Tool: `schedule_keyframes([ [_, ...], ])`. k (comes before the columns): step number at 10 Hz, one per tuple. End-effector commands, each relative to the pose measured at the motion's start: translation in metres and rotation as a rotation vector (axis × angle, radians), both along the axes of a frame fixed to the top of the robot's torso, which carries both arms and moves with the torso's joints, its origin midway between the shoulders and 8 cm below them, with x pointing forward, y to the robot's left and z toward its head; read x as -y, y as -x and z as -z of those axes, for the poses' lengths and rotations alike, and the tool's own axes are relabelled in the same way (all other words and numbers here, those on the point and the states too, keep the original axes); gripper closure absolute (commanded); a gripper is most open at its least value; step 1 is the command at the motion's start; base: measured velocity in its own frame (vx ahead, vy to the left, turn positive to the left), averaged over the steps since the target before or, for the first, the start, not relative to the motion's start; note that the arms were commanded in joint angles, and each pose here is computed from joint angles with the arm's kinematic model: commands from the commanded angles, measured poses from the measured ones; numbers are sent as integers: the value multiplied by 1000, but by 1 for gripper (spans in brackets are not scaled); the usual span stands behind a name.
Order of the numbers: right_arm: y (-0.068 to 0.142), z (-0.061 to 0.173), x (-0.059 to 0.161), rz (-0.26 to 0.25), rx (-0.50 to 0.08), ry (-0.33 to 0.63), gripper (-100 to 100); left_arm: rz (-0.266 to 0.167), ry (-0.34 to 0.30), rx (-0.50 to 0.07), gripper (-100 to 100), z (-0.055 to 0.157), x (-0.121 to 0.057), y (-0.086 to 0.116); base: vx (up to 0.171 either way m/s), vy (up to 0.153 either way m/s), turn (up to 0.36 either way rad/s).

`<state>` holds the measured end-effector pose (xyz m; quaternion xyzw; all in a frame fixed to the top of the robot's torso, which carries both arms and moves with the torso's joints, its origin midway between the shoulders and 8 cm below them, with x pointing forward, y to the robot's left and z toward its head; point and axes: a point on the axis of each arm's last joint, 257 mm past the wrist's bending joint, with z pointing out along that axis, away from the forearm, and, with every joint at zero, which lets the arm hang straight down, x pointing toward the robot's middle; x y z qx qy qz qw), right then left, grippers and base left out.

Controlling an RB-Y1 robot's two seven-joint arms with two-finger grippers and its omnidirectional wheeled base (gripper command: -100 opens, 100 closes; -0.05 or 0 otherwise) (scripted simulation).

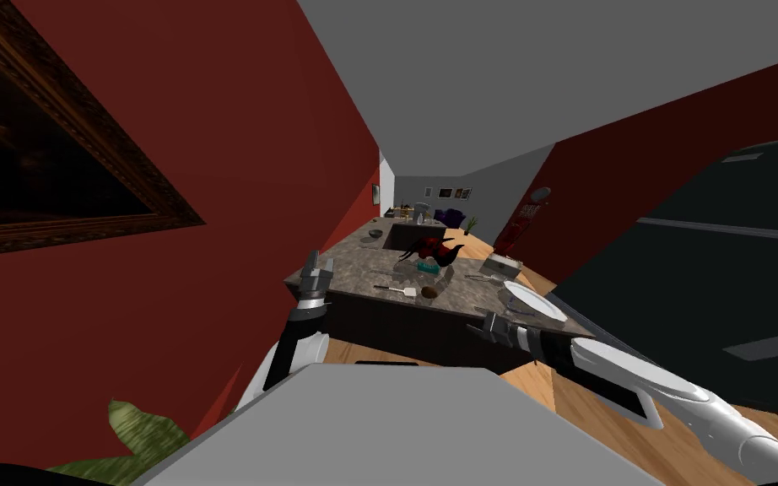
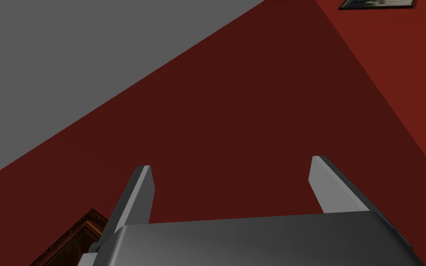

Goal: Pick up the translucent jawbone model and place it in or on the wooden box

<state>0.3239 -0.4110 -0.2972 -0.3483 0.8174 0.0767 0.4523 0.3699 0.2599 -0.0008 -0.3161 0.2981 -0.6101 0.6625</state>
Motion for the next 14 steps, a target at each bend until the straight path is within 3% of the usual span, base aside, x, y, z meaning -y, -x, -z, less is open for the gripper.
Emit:
schedule_keyframes([
  [1, 7, 7, 23, -22, -30, 89, -100, 0, 0, 0, 0, 0, 0, 0, 7, -42, 133],
  [4, 12, 11, 45, -44, -59, 172, -100, 0, 0, 0, 0, 0, 0, 0, 4, -42, 96],
  [7, 29, 19, 103, -90, -139, 371, -100, 0, 0, 0, 0, 0, 0, 0, 9, -81, 187],
  [8, 29, 17, 105, -94, -140, 379, -100, 0, 0, 0, 0, 0, 0, 0, -3, -89, 41],
  [11, 47, 16, 157, -131, -217, 544, -100, 0, 0, 0, 0, 0, 0, 0, -5, -101, 139],
  [14, 65, 13, 197, -157, -283, 660, -100, 0, 0, 0, 0, 0, 0, 0, -7, -121, 115],
])
